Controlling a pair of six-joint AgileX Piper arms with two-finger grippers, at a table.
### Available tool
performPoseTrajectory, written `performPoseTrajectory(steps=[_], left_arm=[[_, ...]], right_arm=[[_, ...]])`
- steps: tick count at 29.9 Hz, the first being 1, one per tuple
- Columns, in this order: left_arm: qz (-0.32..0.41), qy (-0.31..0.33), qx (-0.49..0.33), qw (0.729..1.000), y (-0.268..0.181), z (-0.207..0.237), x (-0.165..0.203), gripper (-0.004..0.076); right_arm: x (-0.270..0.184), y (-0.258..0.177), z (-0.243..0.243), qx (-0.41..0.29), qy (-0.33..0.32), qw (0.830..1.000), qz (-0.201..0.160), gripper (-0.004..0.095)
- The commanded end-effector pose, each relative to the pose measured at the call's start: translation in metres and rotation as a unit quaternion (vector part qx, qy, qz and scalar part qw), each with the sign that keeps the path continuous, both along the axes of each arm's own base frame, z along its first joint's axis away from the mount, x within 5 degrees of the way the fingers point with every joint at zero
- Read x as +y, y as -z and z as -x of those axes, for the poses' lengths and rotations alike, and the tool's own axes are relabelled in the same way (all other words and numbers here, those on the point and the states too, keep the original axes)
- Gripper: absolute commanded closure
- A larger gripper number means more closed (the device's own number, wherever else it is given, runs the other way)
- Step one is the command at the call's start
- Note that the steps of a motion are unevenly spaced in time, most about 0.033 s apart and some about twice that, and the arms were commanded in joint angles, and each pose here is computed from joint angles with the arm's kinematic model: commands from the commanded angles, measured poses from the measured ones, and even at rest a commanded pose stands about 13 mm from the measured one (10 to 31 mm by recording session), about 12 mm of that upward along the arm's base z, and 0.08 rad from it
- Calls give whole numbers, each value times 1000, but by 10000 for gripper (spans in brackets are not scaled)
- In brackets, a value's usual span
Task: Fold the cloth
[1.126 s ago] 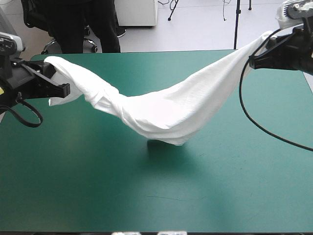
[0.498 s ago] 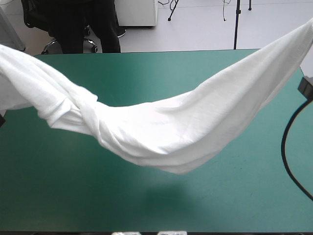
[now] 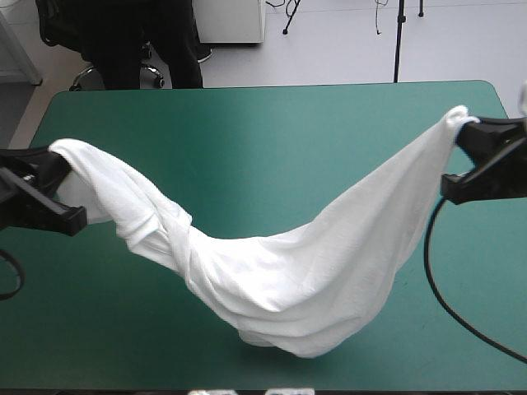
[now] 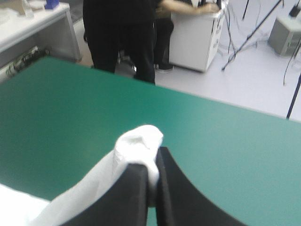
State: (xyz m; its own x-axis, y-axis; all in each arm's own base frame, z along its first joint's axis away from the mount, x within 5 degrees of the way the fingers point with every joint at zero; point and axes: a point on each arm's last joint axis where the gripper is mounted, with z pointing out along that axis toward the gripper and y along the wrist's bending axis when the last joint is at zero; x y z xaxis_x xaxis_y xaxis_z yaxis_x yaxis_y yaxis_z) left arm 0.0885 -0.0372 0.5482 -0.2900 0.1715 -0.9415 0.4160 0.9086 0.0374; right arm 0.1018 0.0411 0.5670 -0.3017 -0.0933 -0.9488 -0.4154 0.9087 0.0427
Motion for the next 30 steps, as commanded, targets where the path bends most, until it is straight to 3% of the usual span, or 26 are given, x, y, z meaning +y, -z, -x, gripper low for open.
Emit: performPoseTrajectory(steps=[1, 6, 13, 24, 30], left_arm=[[10, -5, 42, 999, 25, -32, -9, 733], [-12, -14, 133, 991, 72, -80, -20, 733], [-74, -46, 209, 974, 133, -162, -31, 733], [-123, -83, 193, 970, 195, -246, -41, 733], [-136, -95, 217, 962, 223, -267, -44, 733]], right_arm=[[6, 26, -35, 33, 2, 999, 6, 925], [14, 72, -93, 92, 8, 995, 28, 925], [22, 115, -173, 119, 28, 991, 62, 925], [25, 180, -248, 160, 53, 977, 127, 925], [27, 197, -262, 179, 54, 974, 129, 925]])
